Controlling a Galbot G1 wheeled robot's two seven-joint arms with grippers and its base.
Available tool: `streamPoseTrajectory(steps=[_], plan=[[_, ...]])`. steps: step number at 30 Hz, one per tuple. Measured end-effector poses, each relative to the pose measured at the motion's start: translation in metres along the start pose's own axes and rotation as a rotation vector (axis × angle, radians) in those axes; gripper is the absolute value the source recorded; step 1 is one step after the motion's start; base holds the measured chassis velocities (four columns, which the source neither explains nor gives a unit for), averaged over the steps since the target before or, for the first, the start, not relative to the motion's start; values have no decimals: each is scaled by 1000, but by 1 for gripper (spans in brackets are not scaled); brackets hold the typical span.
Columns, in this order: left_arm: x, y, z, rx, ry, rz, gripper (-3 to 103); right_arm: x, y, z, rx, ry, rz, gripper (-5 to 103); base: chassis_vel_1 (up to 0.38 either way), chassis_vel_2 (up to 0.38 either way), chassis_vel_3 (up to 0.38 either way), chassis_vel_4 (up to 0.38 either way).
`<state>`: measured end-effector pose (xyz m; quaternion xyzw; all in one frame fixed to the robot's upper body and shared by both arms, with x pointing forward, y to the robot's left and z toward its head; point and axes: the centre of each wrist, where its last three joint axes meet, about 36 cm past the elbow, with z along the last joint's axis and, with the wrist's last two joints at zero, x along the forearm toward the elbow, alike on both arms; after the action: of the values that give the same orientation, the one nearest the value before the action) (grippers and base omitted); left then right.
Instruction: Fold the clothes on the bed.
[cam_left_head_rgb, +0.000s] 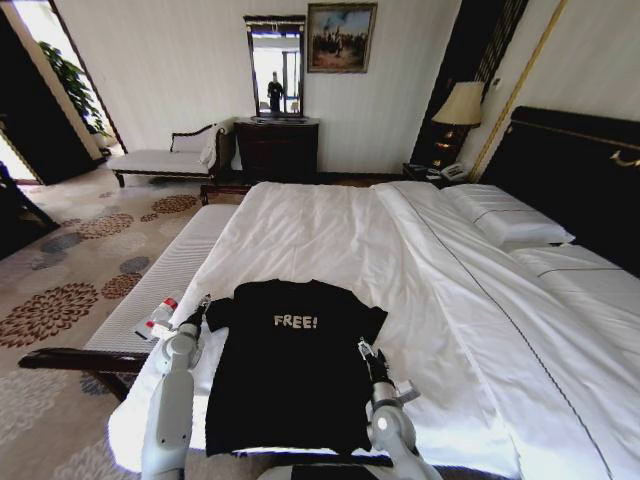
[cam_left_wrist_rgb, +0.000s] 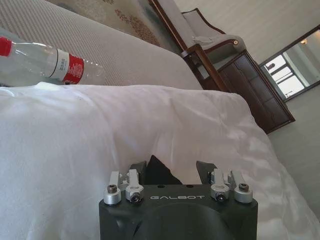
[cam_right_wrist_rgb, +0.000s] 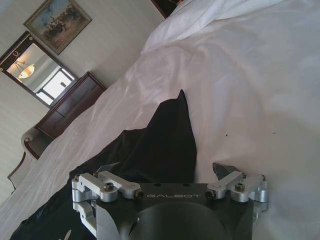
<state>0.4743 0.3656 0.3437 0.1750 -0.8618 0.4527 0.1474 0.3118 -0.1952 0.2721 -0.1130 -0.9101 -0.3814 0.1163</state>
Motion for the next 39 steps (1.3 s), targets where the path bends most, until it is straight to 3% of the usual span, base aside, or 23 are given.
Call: streamPoseTrajectory(steps=[1,3,10,12,14,17,29,39], plan=[[-1,1,1,2,1,-2,53,0,0,0,1,-1,1,100,0,0,0,0],[-1,1,1,3,1,-4,53,0,-1,0,1,-1,2,100,0,0,0,0],[-5,6,3,8,6,-20,21,-1,-2,2,5,1,8,100,0,0,0,0],[-6,7,3,8,6,-22,21,-1,-2,2,5,1,8,100,0,0,0,0],[-6,7,2,9,4,-24,10,-1,-2,1,4,0,9,100,0,0,0,0],[-7,7,-1,9,0,-26,2,-2,-1,1,5,-3,8,100,0,0,0,0],[3,8,-26,8,-43,-12,0,-2,-1,-1,5,-7,8,100,0,0,0,0],[3,12,-29,27,-59,-19,0,-3,1,-1,4,-10,1,100,0,0,0,0]])
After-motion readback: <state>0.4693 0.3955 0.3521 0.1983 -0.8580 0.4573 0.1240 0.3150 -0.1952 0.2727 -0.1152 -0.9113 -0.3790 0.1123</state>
